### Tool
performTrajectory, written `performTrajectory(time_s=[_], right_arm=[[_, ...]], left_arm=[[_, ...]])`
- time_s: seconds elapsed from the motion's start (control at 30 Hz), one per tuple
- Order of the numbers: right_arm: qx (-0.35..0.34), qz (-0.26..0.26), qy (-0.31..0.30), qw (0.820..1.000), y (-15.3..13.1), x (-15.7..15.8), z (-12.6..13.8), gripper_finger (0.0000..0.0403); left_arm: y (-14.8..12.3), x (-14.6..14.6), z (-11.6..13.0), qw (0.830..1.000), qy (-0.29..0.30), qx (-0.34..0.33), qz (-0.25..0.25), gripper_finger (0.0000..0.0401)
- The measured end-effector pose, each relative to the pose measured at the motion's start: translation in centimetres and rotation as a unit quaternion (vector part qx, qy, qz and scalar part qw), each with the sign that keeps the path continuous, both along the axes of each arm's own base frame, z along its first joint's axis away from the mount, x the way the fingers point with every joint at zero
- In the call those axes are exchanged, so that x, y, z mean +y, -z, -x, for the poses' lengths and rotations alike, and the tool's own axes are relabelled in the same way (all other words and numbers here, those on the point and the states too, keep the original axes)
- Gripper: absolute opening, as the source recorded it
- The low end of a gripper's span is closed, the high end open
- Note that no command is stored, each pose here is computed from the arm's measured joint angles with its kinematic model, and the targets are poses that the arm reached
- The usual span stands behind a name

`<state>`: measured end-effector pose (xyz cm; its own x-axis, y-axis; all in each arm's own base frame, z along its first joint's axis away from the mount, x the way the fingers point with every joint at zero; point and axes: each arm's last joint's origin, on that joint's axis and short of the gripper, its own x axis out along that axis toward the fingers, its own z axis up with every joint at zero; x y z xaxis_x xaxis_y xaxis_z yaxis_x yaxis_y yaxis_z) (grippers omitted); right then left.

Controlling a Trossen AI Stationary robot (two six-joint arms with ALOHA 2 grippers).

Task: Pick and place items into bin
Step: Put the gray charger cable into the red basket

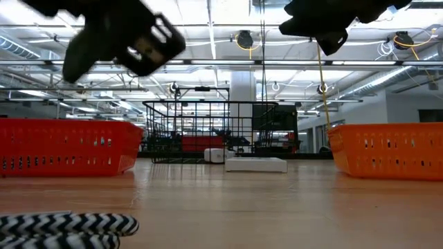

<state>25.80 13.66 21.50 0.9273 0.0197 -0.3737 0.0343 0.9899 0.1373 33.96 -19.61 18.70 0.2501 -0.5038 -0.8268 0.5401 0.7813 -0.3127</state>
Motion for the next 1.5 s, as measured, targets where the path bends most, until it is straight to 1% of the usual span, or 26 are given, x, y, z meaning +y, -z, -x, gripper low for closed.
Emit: performTrajectory(time_s=[0.13, 0.23, 0.43, 0.53, 0.63, 0.73, 0.8, 0.97, 1.1, 1.3, 1.5], right_arm=[[0.0, 0.0, 0.0, 1.0, 0.0, 0.0, 0.0, 0.0125], [0.0, 0.0, 0.0, 1.0, 0.0, 0.0, 0.0, 0.0125], [0.0, -0.002, 0.001, 1.0, 0.0, 0.0, 0.0, 0.0125], [0.0, -0.012, 0.006, 1.0, 0.0, 0.0, 0.0, 0.0125], [0.0, -0.013, 0.007, 1.0, 0.0, 0.0, 0.0, 0.0125], [0.0, -0.012, 0.007, 1.0, 0.0, 0.0, 0.0, 0.0125], [0.0, -0.012, 0.007, 1.0, 0.0, 0.0, 0.0, 0.0125], [0.002, -0.01, 0.007, 1.0, 0.0, 0.0, 0.0, 0.0125], [0.003, -0.011, 0.007, 1.0, 0.0, 0.0, 0.0, 0.0125], [0.003, -0.01, 0.007, 1.0, 0.0, 0.0, 0.0, 0.0125], [0.003, -0.009, 0.006, 1.0, 0.0, 0.0, 0.0, 0.0125]], left_arm=[[1.7, -0.4, -0.7, 1.0, -0.007, 0.013, 0.01, 0.0193], [2.5, -0.7, -1.0, 1.0, -0.011, 0.019, 0.021, 0.0215], [2.2, -1.3, -1.6, 0.998, -0.025, -0.006, 0.05, 0.025], [2.2, -1.4, -1.5, 0.998, -0.036, -0.002, 0.051, 0.0259], [2.5, -1.6, -1.5, 0.998, -0.041, -0.002, 0.043, 0.0262], [3.4, -1.6, -1.5, 0.998, -0.056, 0.001, 0.02, 0.0262], [3.9, -1.8, -1.9, 0.998, -0.063, -0.004, 0.03, 0.0262], [4.8, -2.4, -1.7, 0.997, -0.068, 0.006, 0.026, 0.0262], [4.8, -2.9, -1.5, 0.997, -0.08, 0.002, 0.022, 0.0262], [4.9, -3.4, -1.3, 0.995, -0.098, -0.01, 0.001, 0.0262], [5.2, -3.4, -1.4, 0.993, -0.116, -0.004, 0.003, 0.0262]])
